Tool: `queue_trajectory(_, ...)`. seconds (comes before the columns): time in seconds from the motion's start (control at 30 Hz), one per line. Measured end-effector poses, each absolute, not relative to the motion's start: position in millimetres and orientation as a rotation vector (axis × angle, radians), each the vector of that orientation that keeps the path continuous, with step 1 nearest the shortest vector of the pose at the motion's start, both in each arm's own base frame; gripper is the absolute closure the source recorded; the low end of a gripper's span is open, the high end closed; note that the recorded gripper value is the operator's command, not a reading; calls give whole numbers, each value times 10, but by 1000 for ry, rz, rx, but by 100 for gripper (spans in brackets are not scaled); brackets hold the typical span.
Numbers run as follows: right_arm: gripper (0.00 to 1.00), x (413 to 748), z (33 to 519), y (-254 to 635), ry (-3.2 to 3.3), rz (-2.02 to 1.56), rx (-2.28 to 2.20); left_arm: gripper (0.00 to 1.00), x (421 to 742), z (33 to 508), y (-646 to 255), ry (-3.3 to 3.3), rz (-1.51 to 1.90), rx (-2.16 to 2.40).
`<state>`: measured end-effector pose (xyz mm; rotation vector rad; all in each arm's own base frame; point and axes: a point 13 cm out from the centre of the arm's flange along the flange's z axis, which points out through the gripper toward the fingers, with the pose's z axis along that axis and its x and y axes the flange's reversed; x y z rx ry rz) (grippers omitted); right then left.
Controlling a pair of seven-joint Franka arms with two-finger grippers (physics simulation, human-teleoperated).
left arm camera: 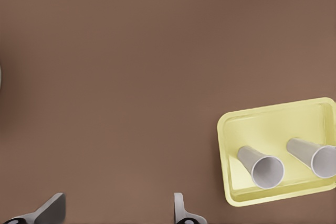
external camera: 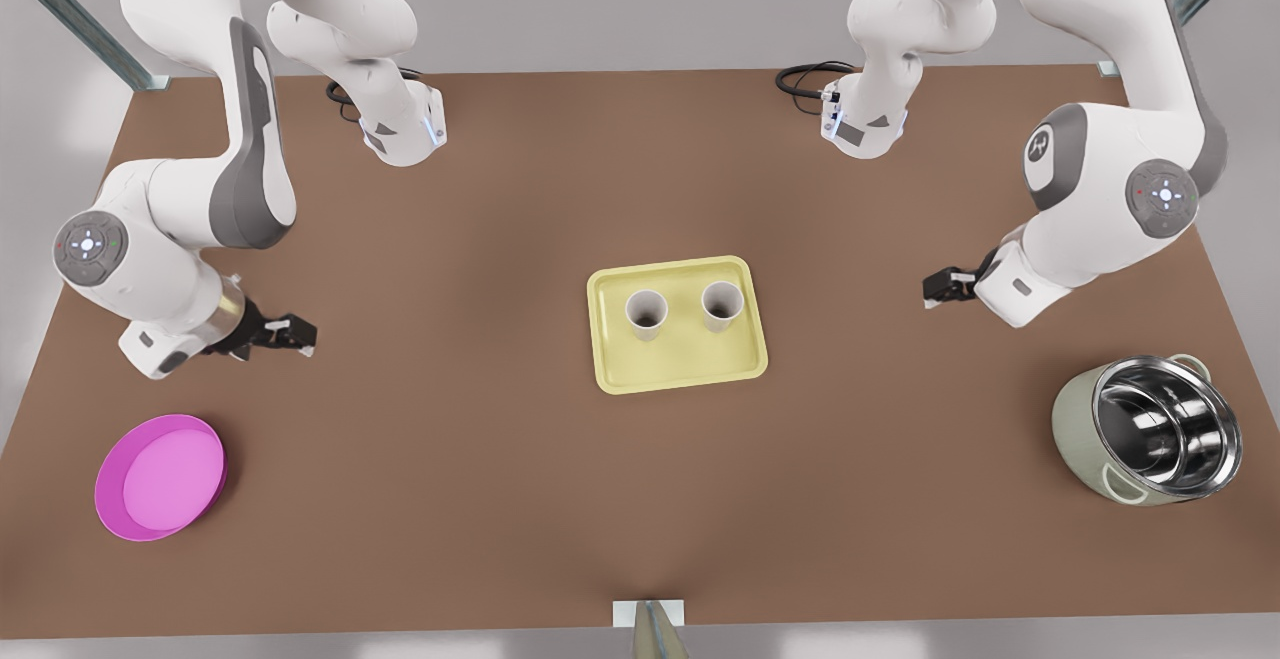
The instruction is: Use the left arm to pick up the white IKEA cup from the tray and place it on the middle-left position; use the right arm to pick up the white IKEA cup from the tray and place it on the middle-right position
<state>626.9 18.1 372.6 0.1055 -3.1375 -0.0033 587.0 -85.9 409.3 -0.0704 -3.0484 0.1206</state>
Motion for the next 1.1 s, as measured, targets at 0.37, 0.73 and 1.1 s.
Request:
queue_trajectory(0.37, 0, 6244, 3388, 2646, -3097, -51, 668, 0, 4486, 3009, -3423, -2884, -2, -592)
queue_trajectory(0.73, 0, 5942, 2510, 4756, -3051, -164, 871, 0, 4670, 1770, -3176, -3007, 46, -200)
queue_trajectory(1.1, 0, 5371, 1544, 5201, -3041, -7, 900, 0, 4802, 1479, -3326, -3098, 79, -143)
